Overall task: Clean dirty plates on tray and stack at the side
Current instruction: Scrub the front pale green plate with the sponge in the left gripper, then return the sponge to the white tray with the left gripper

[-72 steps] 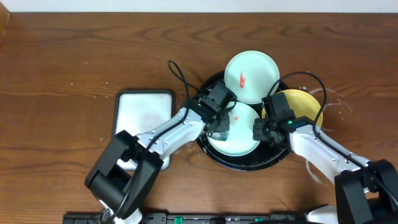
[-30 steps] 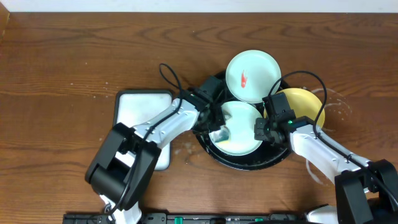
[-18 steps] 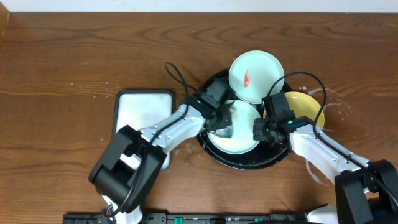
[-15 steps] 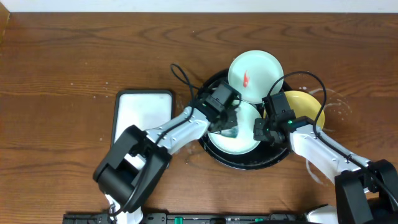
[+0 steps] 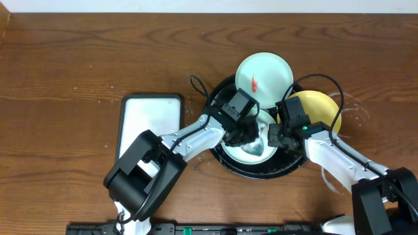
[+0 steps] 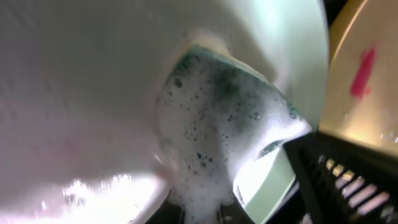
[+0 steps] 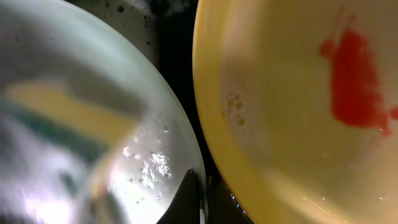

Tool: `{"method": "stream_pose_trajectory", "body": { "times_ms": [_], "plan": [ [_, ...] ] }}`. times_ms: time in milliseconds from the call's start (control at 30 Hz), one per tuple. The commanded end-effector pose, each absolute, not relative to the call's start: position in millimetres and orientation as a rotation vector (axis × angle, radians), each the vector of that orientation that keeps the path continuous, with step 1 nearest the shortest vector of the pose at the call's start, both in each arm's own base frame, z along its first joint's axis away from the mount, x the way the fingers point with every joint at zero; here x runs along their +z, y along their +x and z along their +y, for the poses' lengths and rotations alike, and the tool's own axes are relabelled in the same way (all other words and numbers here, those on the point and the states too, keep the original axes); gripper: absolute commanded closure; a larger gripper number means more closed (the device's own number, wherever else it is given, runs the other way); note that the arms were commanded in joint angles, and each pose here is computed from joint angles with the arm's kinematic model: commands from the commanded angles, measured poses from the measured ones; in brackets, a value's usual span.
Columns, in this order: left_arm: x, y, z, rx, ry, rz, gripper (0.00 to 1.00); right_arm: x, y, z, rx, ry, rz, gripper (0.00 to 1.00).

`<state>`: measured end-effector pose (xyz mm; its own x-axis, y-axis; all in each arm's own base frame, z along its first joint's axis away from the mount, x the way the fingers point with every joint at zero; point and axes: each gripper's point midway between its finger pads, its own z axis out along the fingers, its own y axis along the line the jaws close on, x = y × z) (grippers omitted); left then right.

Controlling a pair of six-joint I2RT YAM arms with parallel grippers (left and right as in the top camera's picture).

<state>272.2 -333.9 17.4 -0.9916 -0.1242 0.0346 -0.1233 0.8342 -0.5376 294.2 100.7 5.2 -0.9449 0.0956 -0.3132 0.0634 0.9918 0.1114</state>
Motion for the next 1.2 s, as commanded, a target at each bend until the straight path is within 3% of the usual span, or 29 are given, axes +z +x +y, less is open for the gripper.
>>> {"method": "stream_pose_trajectory", "body": {
  "times_ms": [0,433,700,933,1167],
  "plan": [
    [-7,230,-328,-0.892,-0.171,3.207,0.89,-4,284,97,0.095,0.077,2.854,0.99],
    [-25,293,-229,-0.408,-0.418,3.088,0.92,-4,284,97,0.095,0.077,2.854,0.99],
    [-8,320,-230,-0.363,-0.174,2.947,0.92,-4,284,97,0.093,0.076,2.855,0.99],
    [30,347,-209,-0.183,-0.027,2.766,0.93,-5,282,96,0.089,0.076,2.862,0.99],
    [90,351,-215,-0.298,0.009,2.636,0.92,-5,282,96,0.088,0.076,2.865,0.99]
  ]
}}
